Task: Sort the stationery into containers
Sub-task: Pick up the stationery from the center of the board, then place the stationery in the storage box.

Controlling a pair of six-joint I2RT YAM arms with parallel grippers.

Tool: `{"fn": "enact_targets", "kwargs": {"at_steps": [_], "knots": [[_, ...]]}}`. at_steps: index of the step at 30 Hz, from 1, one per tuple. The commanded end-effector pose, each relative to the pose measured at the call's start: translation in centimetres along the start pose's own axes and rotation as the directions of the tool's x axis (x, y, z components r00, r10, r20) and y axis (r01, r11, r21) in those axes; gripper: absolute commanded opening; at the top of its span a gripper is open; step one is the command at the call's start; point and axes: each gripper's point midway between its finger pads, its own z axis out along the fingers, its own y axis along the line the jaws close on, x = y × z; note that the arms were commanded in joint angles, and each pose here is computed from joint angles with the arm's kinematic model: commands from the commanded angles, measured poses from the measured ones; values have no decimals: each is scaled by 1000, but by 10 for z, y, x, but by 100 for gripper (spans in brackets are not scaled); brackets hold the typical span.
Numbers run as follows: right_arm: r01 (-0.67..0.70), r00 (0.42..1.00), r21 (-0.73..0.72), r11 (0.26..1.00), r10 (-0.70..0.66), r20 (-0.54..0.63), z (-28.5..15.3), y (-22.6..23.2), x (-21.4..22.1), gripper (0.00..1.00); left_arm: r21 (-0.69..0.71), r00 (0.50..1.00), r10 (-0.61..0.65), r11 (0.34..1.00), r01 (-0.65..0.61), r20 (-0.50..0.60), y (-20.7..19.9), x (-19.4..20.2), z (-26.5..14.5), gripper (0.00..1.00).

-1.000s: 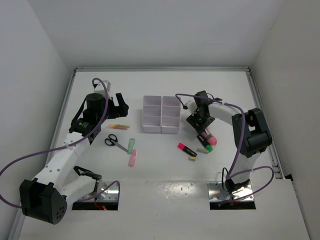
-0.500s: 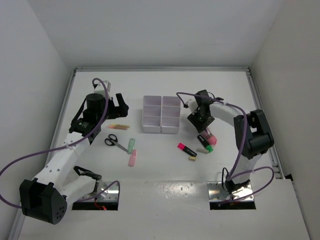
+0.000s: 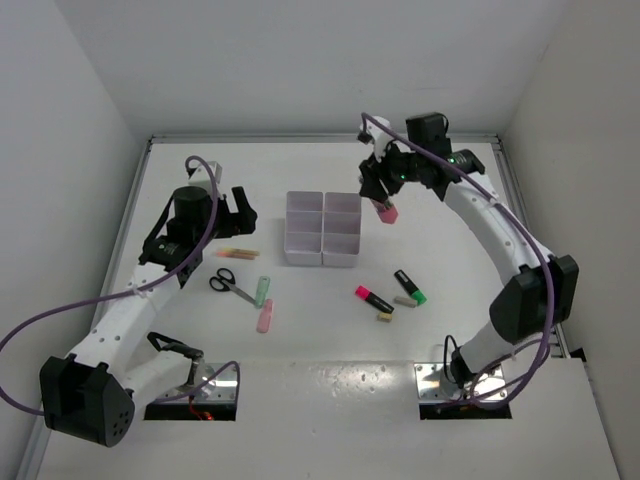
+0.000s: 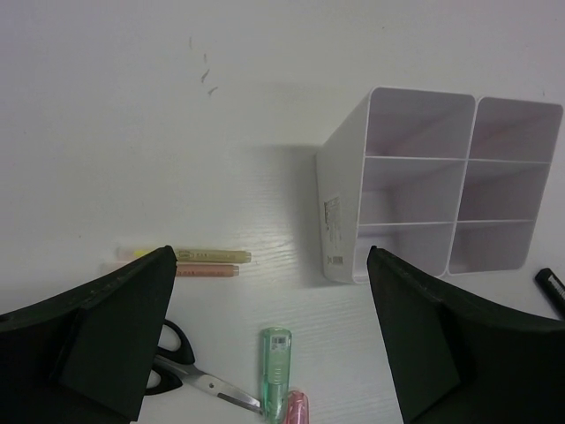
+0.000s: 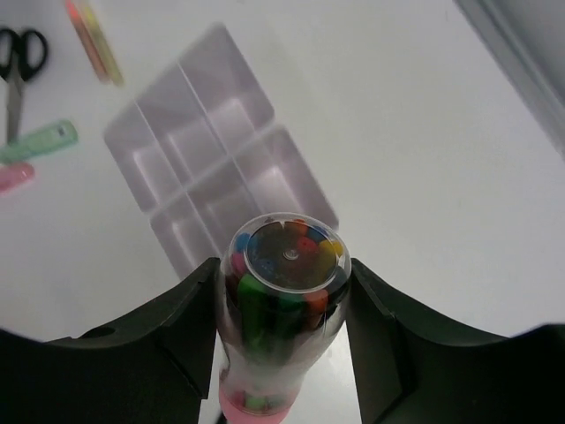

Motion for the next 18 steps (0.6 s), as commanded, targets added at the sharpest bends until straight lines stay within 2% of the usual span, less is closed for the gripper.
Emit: {"fn": "enact_targets", "kwargs": {"at_steps": [1, 2, 4, 5, 6, 8, 12, 18], "knots": [[109, 977, -175, 979, -73, 201, 16, 17, -57, 0, -8, 999, 7, 1000, -6, 51, -2, -21, -1, 96], [173, 950, -207, 963, -108, 294, 18, 21, -76, 0, -8, 999, 17, 1000, -17, 51, -1, -21, -1, 96], [239, 915, -230, 943, -140, 377, 24, 26, -85, 0, -8, 999, 17, 1000, -17, 51, -1, -21, -1, 96], [307, 882, -270, 913, -167, 441, 22, 37, -91, 0, -20, 998, 17, 1000, -16, 55, 1, -21, 0, 96], [365, 842, -249, 897, -203, 500, 26, 38, -96, 0, -21, 998, 27, 999, -25, 55, 1, -21, 0, 96], [432, 793, -275, 859, -217, 570, 27, 48, -100, 0, -32, 998, 27, 999, -25, 58, 3, -22, 0, 96], [514, 733, -316, 797, -217, 645, 38, 54, -96, 0, -54, 998, 36, 998, -33, 55, 8, -21, 2, 96], [567, 686, -291, 770, -247, 684, 56, 49, -86, 0, -60, 999, 37, 998, -35, 35, 9, -16, 7, 96]]}}
